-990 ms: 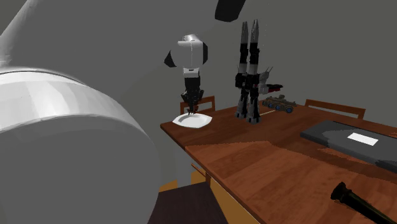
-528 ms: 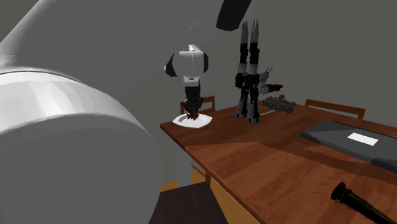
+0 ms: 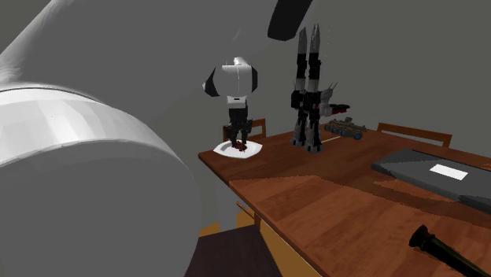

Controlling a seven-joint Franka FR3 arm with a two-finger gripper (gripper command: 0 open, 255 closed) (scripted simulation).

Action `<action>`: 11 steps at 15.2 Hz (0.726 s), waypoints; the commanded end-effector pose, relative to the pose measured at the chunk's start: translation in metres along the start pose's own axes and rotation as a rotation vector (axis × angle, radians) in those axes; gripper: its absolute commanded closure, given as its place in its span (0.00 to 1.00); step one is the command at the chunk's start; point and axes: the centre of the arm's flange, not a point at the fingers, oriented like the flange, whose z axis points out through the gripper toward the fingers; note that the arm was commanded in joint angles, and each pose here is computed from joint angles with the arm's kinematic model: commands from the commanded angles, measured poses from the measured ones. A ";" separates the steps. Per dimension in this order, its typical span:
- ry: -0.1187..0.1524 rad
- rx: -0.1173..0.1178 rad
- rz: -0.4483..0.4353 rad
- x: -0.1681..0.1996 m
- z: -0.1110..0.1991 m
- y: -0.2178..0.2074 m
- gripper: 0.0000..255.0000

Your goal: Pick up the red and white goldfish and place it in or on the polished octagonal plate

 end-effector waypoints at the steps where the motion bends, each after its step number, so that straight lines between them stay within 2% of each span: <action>1: 0.000 0.000 0.000 0.000 0.000 0.000 0.00; 5: 0.000 0.000 0.000 0.000 0.000 0.000 0.00; 9: 0.000 0.000 0.000 0.000 -0.050 0.000 0.00; 11: 0.000 0.000 0.000 0.000 -0.050 0.000 0.00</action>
